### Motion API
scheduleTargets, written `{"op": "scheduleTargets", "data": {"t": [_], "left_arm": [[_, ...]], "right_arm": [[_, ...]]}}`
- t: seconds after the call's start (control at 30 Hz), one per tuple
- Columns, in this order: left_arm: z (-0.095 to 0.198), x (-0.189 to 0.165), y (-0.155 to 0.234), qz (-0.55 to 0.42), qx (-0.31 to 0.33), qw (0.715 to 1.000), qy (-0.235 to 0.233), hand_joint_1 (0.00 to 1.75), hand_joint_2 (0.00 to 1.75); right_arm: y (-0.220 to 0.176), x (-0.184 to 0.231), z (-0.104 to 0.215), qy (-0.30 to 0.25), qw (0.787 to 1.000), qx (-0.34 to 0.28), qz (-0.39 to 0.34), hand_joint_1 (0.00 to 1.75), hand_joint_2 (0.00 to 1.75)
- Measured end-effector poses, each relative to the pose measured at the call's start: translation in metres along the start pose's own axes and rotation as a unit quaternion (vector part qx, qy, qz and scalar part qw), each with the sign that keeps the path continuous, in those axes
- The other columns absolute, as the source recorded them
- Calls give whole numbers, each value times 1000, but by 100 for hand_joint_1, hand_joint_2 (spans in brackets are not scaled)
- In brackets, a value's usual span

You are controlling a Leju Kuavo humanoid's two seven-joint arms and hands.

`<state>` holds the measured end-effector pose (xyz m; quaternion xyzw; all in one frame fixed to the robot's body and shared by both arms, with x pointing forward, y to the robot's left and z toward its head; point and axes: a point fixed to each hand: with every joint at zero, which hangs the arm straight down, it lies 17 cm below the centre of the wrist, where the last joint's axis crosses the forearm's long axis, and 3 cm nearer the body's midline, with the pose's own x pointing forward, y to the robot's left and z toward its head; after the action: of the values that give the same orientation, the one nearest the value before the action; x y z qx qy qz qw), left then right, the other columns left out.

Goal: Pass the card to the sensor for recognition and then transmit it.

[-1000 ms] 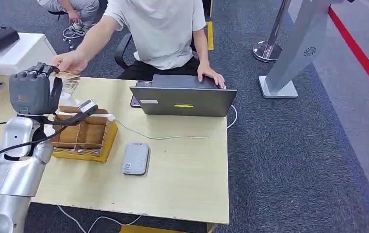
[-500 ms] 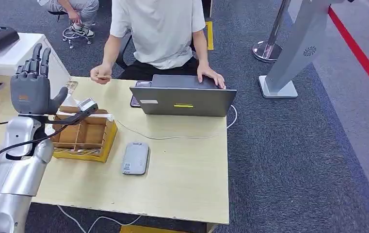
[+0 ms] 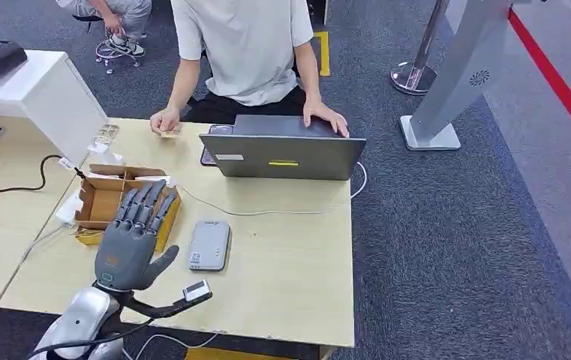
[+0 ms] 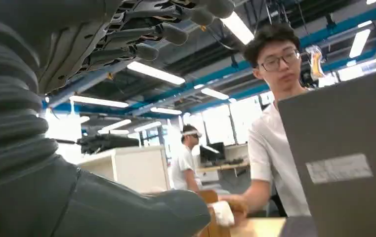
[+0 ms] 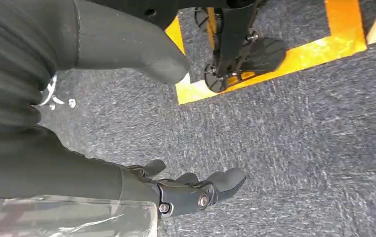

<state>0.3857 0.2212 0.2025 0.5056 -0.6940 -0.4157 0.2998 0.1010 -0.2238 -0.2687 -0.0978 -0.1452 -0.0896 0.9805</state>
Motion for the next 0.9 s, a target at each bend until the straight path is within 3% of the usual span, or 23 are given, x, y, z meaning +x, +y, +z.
{"op": "scheduleTargets", "data": {"t": [0.17, 0.37, 0.73, 0.9], "left_arm": [[17, -5, -16, 11, -56, 998, 21, 0, 175], [29, -61, -54, -23, -133, 987, 92, 0, 175], [38, -106, -71, -53, -160, 976, 139, 0, 175], [50, -154, -77, -72, -160, 966, 189, 0, 175]], "right_arm": [[-1, -1, 0, 0, 1000, 1, -8, 0, 175], [1, -1, 0, 0, 1000, 5, -1, 0, 175], [2, -1, 0, -1, 1000, 7, 7, 0, 175], [3, -2, 0, 0, 1000, 11, 19, 0, 175]]}}
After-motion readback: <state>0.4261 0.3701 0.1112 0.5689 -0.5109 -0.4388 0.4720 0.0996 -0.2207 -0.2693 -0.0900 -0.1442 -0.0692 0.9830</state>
